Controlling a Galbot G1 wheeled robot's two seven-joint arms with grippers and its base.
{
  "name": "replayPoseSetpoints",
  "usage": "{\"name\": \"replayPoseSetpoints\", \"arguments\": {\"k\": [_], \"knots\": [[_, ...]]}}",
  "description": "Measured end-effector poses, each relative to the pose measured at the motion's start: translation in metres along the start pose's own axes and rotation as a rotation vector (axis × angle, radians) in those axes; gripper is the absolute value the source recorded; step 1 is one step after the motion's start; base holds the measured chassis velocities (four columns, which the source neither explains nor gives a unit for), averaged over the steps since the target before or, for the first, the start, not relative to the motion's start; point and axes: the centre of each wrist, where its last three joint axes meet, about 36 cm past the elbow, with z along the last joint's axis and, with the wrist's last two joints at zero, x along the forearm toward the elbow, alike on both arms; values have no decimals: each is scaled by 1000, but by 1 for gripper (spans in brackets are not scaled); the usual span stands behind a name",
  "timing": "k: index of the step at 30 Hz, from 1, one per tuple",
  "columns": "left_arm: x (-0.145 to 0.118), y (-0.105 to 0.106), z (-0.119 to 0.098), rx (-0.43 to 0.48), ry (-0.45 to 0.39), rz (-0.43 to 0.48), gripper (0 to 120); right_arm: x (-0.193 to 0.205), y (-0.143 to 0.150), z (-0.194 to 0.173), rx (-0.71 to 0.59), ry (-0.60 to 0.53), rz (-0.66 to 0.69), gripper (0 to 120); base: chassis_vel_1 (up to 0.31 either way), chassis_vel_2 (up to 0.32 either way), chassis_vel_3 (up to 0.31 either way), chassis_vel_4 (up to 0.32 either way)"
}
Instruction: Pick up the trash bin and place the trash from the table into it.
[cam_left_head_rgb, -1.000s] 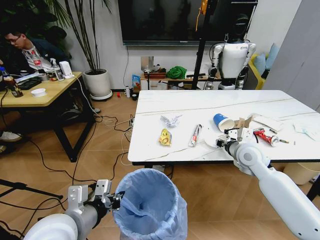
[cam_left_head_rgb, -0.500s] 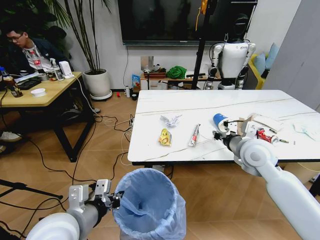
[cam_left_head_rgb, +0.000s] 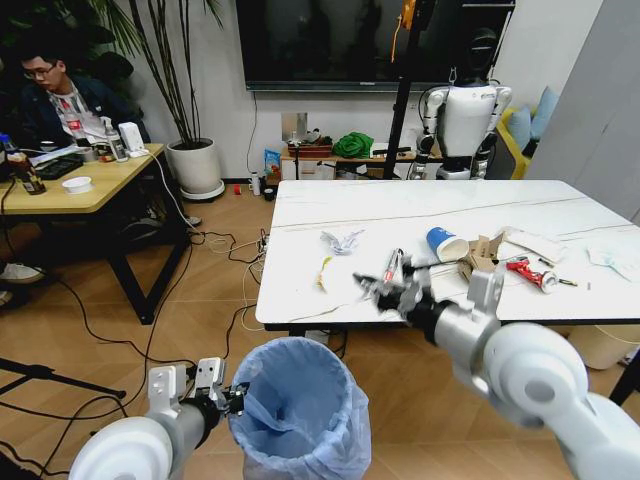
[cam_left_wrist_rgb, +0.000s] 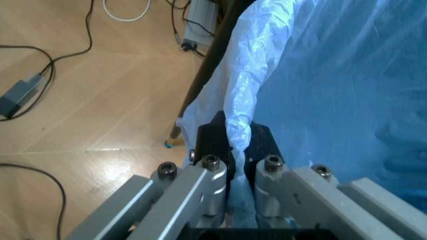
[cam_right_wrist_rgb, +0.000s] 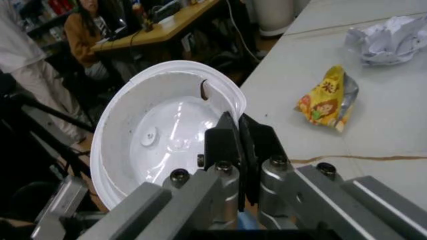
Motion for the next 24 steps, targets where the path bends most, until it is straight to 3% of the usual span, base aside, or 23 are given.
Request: {"name": "replayPoseSetpoints", "arguments": {"k": [7,15,24], "knots": [[-10,-11,-7,-29,-3,23,0,10,14,21,53,72,-20,0,0,0,0,0],[-23,-27,-11,-38,9,56,0,20,15,50,95,136,49,0,0,0,0,0],[-29,-34,-11,-40,18,74,0,27,23,56,94,168,41,32,0,0,0,0]]}}
